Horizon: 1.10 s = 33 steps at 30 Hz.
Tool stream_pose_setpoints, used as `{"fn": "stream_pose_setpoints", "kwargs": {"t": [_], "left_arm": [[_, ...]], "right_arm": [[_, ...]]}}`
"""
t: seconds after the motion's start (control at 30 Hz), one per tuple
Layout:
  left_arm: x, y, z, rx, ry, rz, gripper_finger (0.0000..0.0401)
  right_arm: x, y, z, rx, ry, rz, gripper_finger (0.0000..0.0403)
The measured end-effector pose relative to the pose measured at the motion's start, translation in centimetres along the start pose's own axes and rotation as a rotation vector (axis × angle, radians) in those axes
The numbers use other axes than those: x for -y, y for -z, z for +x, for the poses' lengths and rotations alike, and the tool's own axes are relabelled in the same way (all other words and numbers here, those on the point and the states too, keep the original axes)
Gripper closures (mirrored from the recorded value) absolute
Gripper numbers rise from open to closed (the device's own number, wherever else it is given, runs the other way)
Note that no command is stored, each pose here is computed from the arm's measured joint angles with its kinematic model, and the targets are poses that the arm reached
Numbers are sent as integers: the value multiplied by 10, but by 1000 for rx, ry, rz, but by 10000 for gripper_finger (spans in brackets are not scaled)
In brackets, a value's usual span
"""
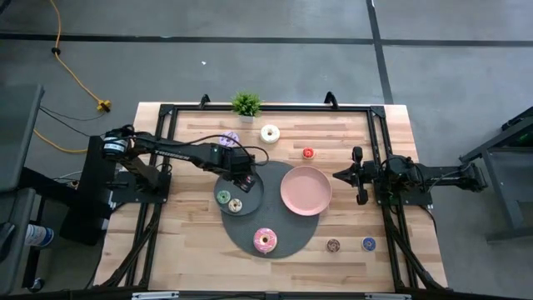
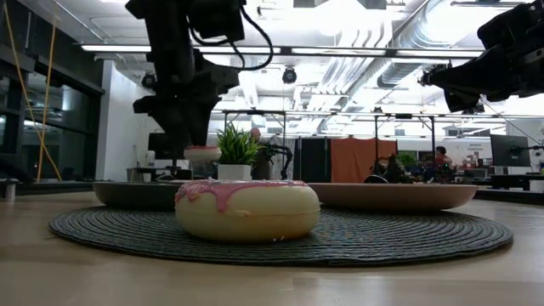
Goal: Pick & Place donuts
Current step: Put the small red donut on the gray plate
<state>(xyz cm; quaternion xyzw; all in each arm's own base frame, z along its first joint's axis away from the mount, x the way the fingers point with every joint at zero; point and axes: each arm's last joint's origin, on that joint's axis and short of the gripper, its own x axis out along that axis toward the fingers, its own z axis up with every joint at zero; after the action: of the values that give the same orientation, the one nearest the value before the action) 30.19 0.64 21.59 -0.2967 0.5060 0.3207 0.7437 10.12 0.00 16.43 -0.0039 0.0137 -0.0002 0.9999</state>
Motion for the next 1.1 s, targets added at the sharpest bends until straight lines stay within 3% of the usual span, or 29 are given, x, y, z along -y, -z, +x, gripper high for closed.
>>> {"fn": "stream_pose_setpoints", "kwargs": {"t": [0.27,0.53,0.77,0.9,1.1], "left_arm": [[9,4,-6,31,10,203,238],[2,9,-6,-29,-49,111,238],[0,10,-6,-54,-60,133,234],[0,11,-6,-74,-50,144,202],[-2,13,-3,-80,-63,142,110]], "right_arm": [[0,0,0,1,0,0,402],[0,0,0,1,0,0,402],[0,0,0,1,0,0,402],[0,0,0,1,0,0,402],[0,0,0,2,0,0,402]]}}
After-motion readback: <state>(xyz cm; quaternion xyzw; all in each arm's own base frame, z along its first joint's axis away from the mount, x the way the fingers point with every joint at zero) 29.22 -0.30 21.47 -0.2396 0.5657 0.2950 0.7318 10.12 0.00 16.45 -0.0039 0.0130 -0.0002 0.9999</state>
